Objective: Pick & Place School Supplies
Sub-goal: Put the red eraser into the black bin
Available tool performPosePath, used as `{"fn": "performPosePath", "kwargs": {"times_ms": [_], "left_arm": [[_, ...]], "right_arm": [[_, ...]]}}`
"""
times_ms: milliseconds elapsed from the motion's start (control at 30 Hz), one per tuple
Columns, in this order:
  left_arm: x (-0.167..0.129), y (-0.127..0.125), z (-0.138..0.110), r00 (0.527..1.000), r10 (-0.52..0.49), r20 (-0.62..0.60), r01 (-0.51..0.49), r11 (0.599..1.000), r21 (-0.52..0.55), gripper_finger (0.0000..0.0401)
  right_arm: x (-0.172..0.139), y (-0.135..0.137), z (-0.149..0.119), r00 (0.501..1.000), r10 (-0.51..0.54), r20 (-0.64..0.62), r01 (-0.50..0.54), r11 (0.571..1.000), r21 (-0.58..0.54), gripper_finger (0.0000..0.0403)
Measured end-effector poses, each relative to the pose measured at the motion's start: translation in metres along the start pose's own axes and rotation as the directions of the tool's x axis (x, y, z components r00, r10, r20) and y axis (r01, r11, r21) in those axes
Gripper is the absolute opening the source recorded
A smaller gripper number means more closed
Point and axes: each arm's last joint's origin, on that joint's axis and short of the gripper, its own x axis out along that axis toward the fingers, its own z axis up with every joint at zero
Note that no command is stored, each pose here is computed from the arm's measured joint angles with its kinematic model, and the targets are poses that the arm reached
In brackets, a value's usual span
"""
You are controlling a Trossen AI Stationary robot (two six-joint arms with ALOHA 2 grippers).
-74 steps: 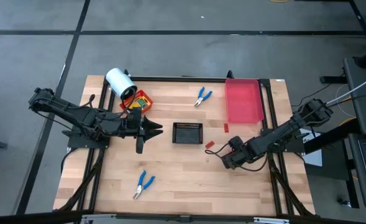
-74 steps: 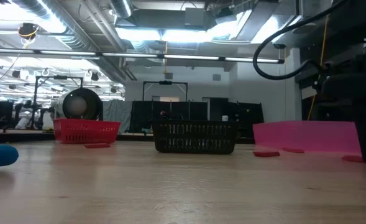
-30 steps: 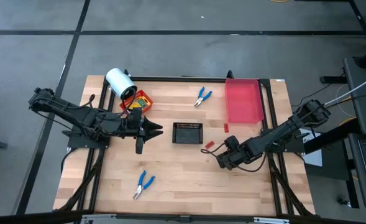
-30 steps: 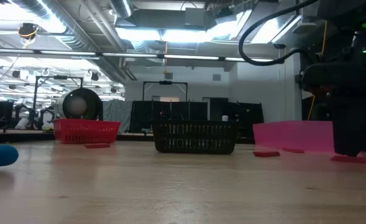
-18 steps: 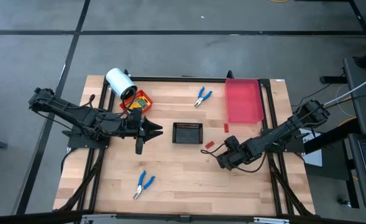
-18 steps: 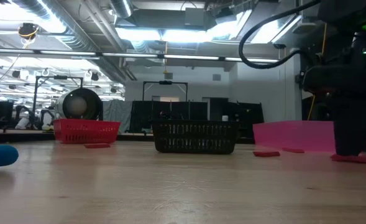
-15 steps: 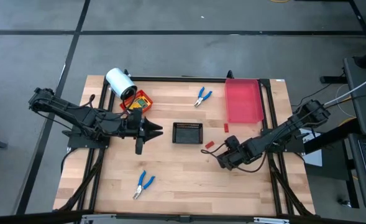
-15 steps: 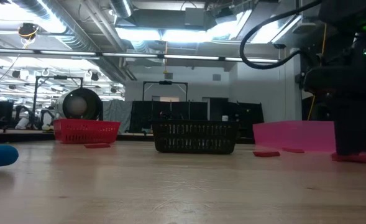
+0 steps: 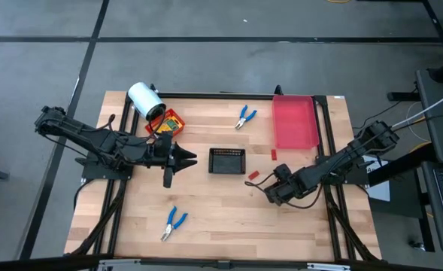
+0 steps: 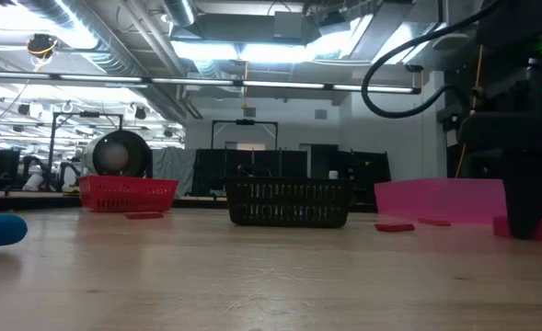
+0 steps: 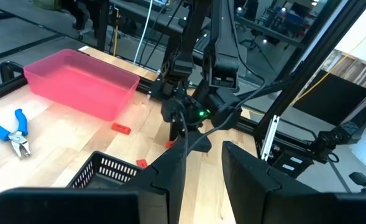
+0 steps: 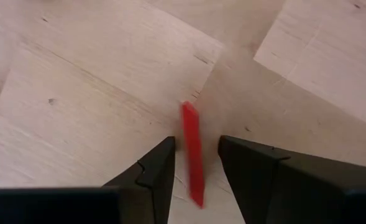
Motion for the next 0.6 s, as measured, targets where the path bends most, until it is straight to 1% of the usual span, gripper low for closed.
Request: {"fn": "performPosePath", "kwargs": {"times_ms": [100,167,233,267,333,400,467,533,600], "left_arm": [[0.000,0.000,0.000,1.000,0.000,0.000,0.000,1.000,0.000,0.0100],[0.000,0.000,0.000,1.000,0.000,0.000,0.000,1.000,0.000,0.0100],[0.000,0.000,0.000,1.000,0.000,0.000,0.000,1.000,0.000,0.0100],[0.000,0.000,0.000,1.000,0.000,0.000,0.000,1.000,0.000,0.0100],[0.000,0.000,0.000,1.000,0.000,-0.001,0.000,1.000,0.000,0.0100],[0.000,0.000,0.000,1.000,-0.007,-0.005,0.007,1.000,0.000,0.0100],[0.000,0.000,0.000,1.000,-0.007,-0.005,0.007,1.000,0.000,0.0100],[0.000,0.000,-0.001,1.000,-0.002,-0.013,0.002,1.000,0.004,0.0100],[0.000,0.001,-0.002,1.000,0.013,-0.023,-0.013,1.000,0.002,0.0100]], "right_arm": [[0.000,-0.001,0.000,1.000,-0.006,0.006,0.006,1.000,-0.002,0.0110],[0.000,-0.001,0.000,1.000,-0.010,0.010,0.010,1.000,-0.004,0.0078],[0.000,0.000,0.000,1.000,-0.002,0.012,0.002,1.000,-0.019,0.0032],[0.000,0.000,-0.001,1.000,0.007,0.015,-0.007,1.000,-0.030,0.0021],[-0.004,0.004,-0.003,0.999,0.030,0.024,-0.029,0.999,-0.038,0.0020],[-0.014,0.020,-0.005,0.992,0.121,0.031,-0.120,0.992,-0.032,0.0022],[-0.029,0.035,-0.007,0.976,0.211,0.050,-0.206,0.975,-0.078,0.0017],[-0.045,0.052,-0.008,0.948,0.309,0.071,-0.296,0.943,-0.153,0.0017],[-0.065,0.070,-0.004,0.905,0.412,0.103,-0.386,0.899,-0.205,0.0017]]}}
